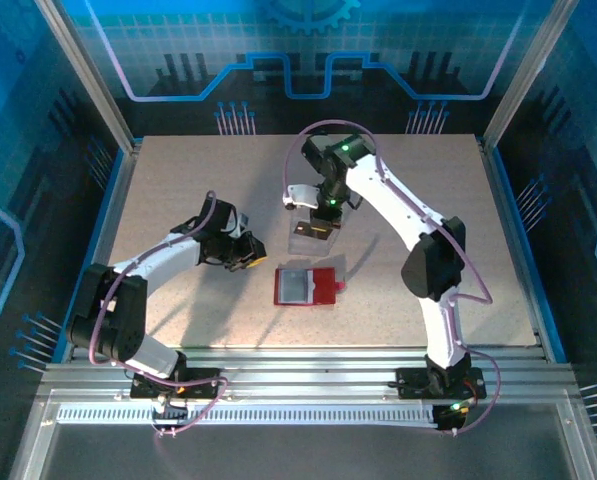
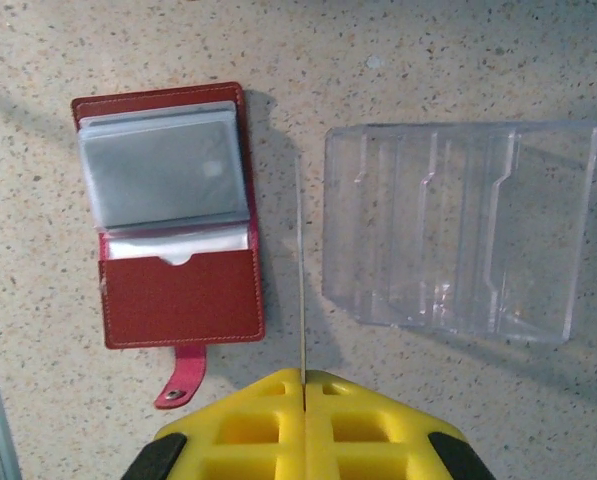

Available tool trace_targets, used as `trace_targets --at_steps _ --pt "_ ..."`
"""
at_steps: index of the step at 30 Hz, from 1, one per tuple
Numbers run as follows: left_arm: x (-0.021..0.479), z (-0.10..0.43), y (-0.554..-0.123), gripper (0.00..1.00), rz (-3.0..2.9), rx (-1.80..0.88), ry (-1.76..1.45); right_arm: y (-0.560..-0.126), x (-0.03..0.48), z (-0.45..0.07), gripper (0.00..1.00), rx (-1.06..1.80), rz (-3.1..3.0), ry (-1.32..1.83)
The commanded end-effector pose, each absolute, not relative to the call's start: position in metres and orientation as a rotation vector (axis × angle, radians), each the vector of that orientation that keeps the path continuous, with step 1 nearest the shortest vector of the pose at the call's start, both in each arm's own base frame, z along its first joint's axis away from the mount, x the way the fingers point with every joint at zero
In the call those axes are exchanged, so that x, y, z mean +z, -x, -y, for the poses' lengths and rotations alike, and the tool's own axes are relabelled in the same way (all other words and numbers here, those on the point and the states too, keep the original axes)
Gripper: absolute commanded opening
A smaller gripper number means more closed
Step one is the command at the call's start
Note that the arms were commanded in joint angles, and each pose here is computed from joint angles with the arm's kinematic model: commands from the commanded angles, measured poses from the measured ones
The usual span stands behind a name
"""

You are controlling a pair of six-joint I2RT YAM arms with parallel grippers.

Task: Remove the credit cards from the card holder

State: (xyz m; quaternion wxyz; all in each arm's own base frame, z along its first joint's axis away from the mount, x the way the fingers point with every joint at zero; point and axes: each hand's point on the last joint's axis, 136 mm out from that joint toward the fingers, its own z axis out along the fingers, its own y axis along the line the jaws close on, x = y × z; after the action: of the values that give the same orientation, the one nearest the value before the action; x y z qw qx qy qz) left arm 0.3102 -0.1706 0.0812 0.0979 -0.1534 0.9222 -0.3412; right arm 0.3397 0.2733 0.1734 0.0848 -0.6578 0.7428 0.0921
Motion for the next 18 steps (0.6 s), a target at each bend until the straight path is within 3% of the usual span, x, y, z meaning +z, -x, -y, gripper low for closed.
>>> trace_targets --at_steps 1,18 --pt "0.085 0.169 -0.304 0.16 -2.716 -1.05 0.449 -0.334 0.165 -0.273 0.0 0.277 -2.218 2.068" --pt "0.078 0.164 -0.297 0.15 -2.729 -1.047 0.463 -0.368 0.112 -0.285 0.0 0.296 -2.265 2.083"
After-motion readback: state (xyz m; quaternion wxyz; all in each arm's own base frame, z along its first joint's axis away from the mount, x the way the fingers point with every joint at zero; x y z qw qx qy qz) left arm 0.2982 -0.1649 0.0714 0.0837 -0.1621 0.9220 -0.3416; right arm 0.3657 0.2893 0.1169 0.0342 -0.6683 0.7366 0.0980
